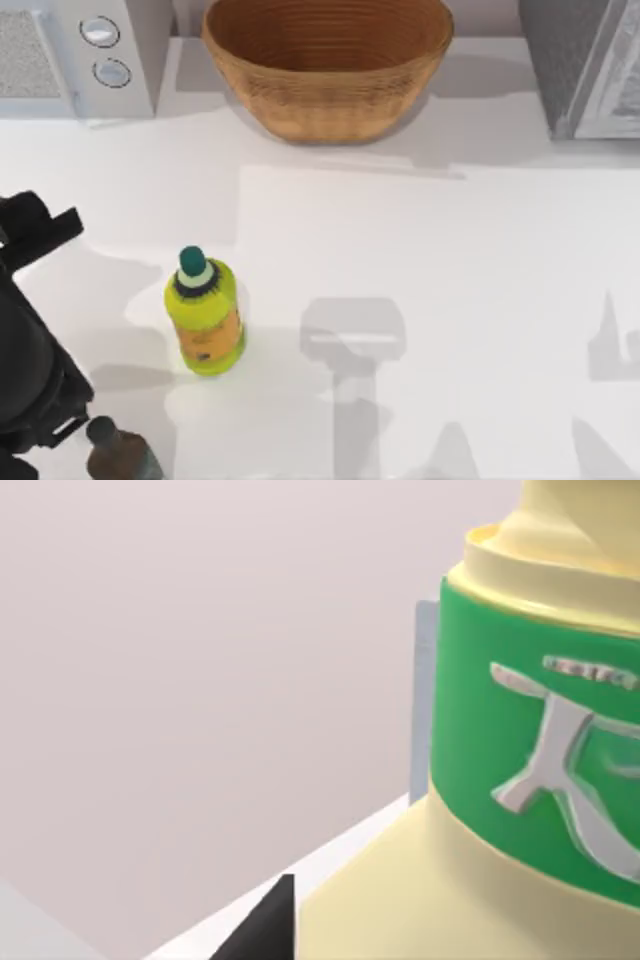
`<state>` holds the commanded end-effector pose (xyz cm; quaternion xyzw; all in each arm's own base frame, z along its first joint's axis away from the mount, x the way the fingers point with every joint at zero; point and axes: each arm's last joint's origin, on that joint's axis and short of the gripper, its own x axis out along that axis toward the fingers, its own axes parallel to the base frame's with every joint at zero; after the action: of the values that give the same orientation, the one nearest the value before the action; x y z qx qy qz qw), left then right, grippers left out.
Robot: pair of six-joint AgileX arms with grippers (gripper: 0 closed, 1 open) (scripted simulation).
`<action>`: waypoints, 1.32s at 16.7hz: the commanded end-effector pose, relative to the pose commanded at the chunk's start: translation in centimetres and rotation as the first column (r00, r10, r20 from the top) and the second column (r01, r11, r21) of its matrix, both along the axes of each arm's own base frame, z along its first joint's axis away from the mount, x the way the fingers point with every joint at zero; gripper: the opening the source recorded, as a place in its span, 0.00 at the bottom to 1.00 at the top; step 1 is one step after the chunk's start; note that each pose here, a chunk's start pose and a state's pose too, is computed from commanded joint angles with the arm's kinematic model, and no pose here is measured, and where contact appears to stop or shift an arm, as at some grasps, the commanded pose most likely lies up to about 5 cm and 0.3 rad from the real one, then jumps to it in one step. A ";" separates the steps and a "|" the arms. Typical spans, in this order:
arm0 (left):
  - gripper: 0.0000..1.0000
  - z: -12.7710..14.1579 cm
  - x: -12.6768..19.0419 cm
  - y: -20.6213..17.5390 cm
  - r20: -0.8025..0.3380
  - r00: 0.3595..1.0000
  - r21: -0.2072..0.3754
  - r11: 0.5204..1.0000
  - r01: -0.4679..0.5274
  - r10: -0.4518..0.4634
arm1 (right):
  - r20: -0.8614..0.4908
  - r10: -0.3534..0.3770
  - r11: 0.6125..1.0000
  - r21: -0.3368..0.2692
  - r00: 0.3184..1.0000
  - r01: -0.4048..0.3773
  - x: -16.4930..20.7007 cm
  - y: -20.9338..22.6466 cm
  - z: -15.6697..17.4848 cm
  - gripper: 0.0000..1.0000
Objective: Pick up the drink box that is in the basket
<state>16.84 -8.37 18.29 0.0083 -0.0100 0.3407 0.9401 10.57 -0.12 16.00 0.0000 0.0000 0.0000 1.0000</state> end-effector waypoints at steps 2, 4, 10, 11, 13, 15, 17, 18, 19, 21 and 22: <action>0.00 0.0 0.1 -0.1 0.006 1.000 -0.006 1.000 -0.007 0.007 | 0.000 0.000 1.000 0.000 1.000 0.000 0.0 0.0 0.0 1.00; 0.00 0.0 0.1 -0.1 0.006 1.000 -0.006 1.000 -0.007 0.007 | 0.000 0.000 1.000 0.000 1.000 0.000 0.0 0.0 0.0 1.00; 0.00 -0.8 0.7 0.5 -0.019 1.000 0.021 0.999 -0.025 0.025 | 0.000 0.000 1.000 0.000 1.000 0.000 0.0 0.0 0.0 1.00; 0.00 -1.1 1.1 0.8 -0.021 0.999 0.025 0.999 -0.032 0.032 | 0.000 0.000 1.000 0.000 1.000 0.000 0.0 0.0 0.0 1.00; 0.00 -1.7 1.8 1.4 -0.018 0.999 0.027 0.999 -0.043 0.043 | 0.000 0.000 1.000 0.000 1.000 0.000 0.0 0.0 0.0 1.00; 0.00 -2.4 2.5 2.0 -0.016 0.999 0.027 0.999 -0.047 0.048 | 0.000 0.000 1.000 0.000 1.000 0.000 0.0 0.0 0.0 1.00; 0.00 -3.3 2.9 2.5 -0.018 0.999 0.025 0.999 -0.047 0.048 | 0.000 0.000 1.000 0.000 1.000 0.000 0.0 0.0 0.0 1.00; 0.00 -3.7 3.1 2.7 -0.017 0.999 0.022 0.999 -0.044 0.044 | 0.000 0.000 1.000 0.000 1.000 0.000 0.0 0.0 0.0 1.00; 0.00 -4.0 3.2 2.8 -0.013 0.999 0.016 0.999 -0.037 0.037 | 0.000 0.000 1.000 0.000 1.000 0.000 0.0 0.0 0.0 1.00; 0.00 -4.5 3.4 2.8 0.000 1.000 0.002 1.000 -0.018 0.018 | 0.000 0.000 1.000 0.000 1.000 0.000 0.0 0.0 0.0 1.00; 0.00 -4.7 3.4 2.8 0.004 1.000 -0.003 1.000 -0.011 0.011 | 0.000 0.000 1.000 0.000 1.000 0.000 0.0 0.0 0.0 1.00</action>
<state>20.26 -5.55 13.61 0.0061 -0.0113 0.3458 0.9382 10.57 -0.12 16.00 0.0000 0.0000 0.0000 1.0000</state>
